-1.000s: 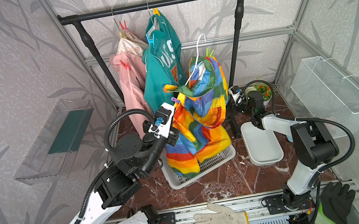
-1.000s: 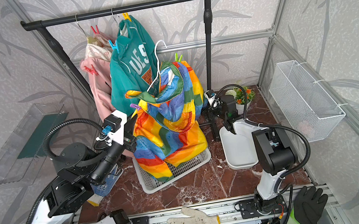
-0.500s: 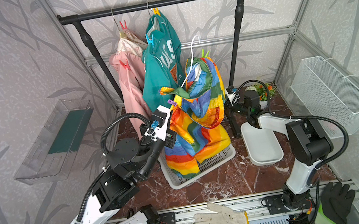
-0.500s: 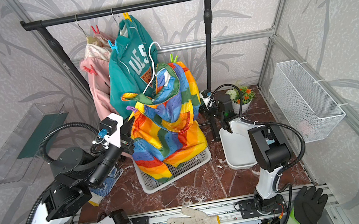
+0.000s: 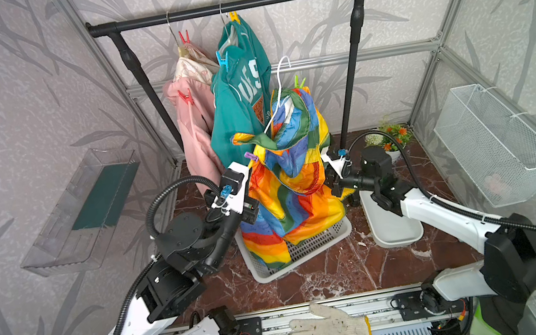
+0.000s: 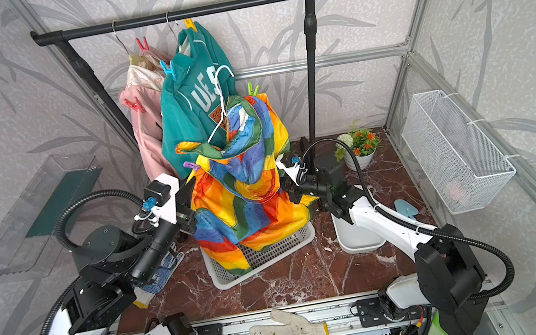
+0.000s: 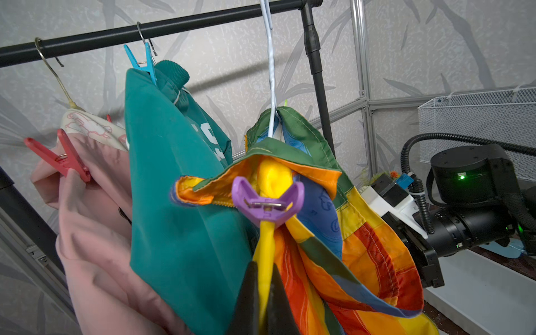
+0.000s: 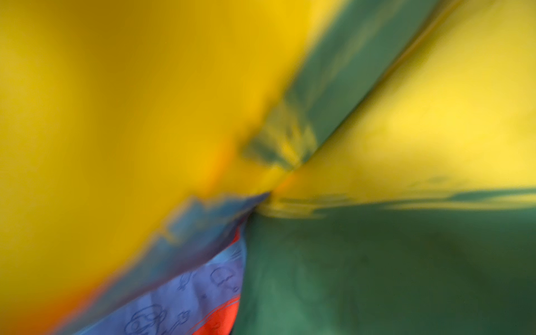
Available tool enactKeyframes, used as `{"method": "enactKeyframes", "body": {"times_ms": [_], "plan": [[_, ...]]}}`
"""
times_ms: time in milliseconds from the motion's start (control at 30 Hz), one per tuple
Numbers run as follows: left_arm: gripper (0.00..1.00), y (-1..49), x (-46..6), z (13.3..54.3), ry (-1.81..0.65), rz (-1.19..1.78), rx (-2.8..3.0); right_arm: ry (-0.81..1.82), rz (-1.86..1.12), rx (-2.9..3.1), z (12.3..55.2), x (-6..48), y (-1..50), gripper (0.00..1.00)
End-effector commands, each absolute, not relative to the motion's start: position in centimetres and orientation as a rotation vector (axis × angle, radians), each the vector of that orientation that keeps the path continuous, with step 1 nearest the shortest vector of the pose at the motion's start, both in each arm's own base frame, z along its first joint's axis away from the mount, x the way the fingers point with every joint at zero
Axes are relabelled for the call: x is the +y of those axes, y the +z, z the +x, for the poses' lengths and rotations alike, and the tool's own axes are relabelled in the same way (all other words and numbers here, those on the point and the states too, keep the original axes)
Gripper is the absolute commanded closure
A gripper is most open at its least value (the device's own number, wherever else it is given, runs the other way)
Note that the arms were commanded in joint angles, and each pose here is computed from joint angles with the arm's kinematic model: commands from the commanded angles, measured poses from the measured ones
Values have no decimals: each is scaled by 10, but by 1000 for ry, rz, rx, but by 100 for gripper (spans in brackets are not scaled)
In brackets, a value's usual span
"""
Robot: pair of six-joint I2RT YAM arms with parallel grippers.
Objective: Remove the clothespins securing jackets to the hanger
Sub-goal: Adjust the jacket in the basket.
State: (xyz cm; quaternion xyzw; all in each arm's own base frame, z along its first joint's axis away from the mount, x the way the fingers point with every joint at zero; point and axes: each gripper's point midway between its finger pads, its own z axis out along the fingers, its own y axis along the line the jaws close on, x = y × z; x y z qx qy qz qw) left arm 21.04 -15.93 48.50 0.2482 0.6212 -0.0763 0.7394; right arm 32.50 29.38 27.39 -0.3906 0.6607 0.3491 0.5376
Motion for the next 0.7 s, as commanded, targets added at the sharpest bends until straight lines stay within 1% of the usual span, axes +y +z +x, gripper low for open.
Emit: {"method": "enactKeyframes", "body": {"times_ms": [0, 200, 367, 467, 567, 667], "plan": [[100, 525, -143, 190, -259, 484, 1251, 886, -954, 1629, 306, 308, 257, 93], [100, 508, -139, 196, -211, 473, 1301, 991, -956, 1632, 287, 337, 246, 94], [100, 510, -128, 190, -205, 449, 1278, 1065, -1008, 1592, 259, 374, 252, 95], [100, 511, -119, 184, -210, 437, 1265, 1078, -1012, 1591, 249, 386, 250, 95], [100, 507, -114, 182, -213, 425, 1276, 1046, -979, 1661, 252, 387, 232, 94], [100, 488, -117, 191, -173, 430, 1327, 945, -902, 1767, 268, 378, 200, 94]]}}
